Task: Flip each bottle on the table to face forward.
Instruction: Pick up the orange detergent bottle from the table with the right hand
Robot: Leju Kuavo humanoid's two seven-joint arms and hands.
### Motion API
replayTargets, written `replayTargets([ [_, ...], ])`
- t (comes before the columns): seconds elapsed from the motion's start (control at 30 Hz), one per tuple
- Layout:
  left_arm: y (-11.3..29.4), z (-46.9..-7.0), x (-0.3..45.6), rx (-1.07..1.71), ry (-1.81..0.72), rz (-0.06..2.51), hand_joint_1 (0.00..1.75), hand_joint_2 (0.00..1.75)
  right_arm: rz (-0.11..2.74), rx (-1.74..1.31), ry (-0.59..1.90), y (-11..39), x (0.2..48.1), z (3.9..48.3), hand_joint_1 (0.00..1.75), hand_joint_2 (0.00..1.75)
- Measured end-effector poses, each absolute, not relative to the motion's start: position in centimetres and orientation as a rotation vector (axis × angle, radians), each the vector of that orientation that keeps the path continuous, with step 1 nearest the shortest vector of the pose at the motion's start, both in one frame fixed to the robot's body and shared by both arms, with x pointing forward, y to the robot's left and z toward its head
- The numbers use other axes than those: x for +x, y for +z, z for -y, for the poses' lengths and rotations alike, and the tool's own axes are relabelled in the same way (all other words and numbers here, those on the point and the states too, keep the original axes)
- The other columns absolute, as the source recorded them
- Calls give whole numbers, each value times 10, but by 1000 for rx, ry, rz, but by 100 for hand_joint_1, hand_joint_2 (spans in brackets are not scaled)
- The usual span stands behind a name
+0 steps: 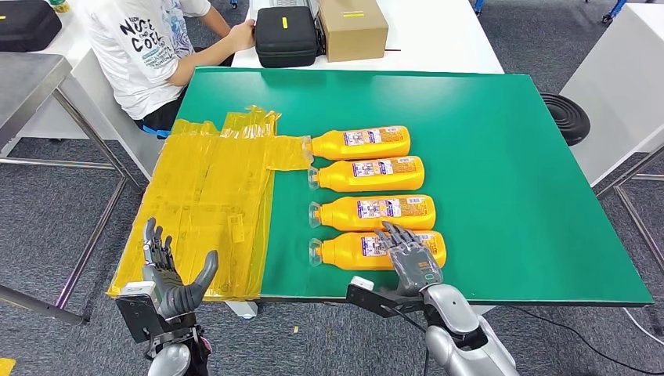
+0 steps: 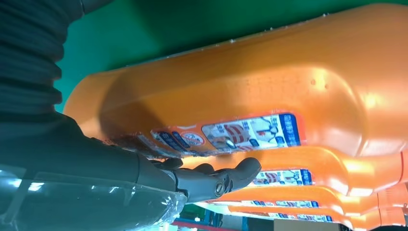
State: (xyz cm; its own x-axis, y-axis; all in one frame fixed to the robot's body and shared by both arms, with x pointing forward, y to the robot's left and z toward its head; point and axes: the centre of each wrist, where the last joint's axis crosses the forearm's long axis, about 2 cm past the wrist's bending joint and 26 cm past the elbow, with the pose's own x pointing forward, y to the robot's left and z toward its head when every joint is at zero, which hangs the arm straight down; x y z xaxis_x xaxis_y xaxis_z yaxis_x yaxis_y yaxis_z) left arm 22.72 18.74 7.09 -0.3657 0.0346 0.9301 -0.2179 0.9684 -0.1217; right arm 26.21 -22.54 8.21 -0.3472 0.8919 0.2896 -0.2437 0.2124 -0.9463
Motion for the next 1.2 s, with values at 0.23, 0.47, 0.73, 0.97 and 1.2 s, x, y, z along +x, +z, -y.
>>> replayTargets([
  [0.23, 71, -188, 227, 133, 267, 1928, 0, 175, 1426, -663, 1375, 81, 260, 225, 0, 175],
  [0.47, 71, -187, 227, 133, 267, 1926, 0, 175, 1401, -684, 1376, 80, 257, 228, 0, 175],
  [0.73, 72, -186, 228, 123, 267, 1928, 0, 175, 1399, -681, 1377, 84, 263, 236, 0, 175],
  [0.97, 72, -186, 228, 119, 268, 1927, 0, 175, 1414, -694, 1365, 89, 267, 243, 0, 175],
  [1.2, 72, -187, 228, 117, 270, 1926, 0, 175, 1466, -715, 1348, 103, 284, 246, 0, 175],
])
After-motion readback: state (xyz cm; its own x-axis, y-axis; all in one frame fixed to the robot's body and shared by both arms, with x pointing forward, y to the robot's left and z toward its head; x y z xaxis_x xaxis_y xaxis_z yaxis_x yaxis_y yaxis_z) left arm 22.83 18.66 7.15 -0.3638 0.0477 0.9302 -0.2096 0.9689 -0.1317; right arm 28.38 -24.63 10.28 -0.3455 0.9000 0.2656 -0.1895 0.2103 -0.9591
